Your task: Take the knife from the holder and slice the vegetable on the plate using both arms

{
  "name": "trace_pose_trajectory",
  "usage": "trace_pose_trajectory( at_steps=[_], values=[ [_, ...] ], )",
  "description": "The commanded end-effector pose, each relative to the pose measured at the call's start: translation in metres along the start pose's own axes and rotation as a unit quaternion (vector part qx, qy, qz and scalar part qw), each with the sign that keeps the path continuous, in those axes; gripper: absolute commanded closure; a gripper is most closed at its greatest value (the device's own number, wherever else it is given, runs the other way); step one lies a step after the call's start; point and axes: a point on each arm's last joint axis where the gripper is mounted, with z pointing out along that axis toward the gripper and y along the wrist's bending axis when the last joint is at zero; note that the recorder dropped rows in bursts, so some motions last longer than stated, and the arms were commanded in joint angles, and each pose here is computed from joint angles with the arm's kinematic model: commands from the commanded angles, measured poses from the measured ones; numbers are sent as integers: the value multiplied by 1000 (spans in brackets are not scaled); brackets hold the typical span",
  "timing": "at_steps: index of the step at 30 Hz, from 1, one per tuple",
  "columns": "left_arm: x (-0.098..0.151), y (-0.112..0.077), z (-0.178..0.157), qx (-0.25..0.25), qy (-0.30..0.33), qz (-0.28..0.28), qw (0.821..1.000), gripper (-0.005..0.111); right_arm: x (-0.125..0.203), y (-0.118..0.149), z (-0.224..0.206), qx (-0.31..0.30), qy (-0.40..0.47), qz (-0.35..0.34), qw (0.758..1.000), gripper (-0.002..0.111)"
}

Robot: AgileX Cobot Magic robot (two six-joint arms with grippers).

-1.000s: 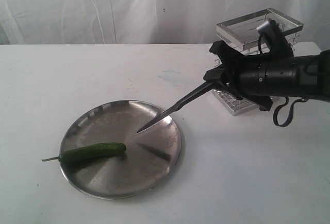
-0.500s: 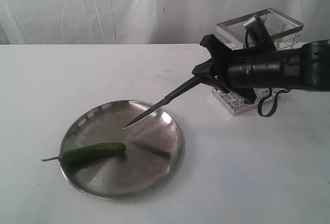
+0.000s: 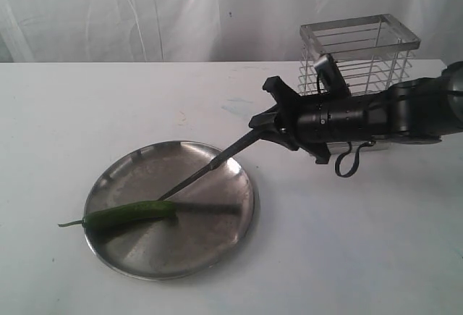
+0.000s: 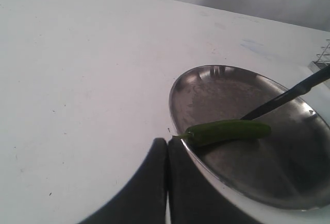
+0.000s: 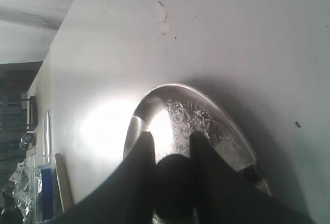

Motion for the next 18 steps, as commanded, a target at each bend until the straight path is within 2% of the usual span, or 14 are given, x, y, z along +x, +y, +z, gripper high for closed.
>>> trace_pose_trajectory(
  at_steps=[1,10,13,18],
  values=[
    [2,0,0,3,2,-5,1000,107,0,-12,4,32,2,-66,997,108],
    [2,0,0,3,2,-5,1000,107,-3,-20,3,78,-5,-113,991,106],
    [2,0,0,3,2,-5,1000,107,0,-22,3,87,16,-146,985,97],
    [2,0,0,3,2,-4,1000,107,3,-22,3,86,32,-164,982,71]
  ],
)
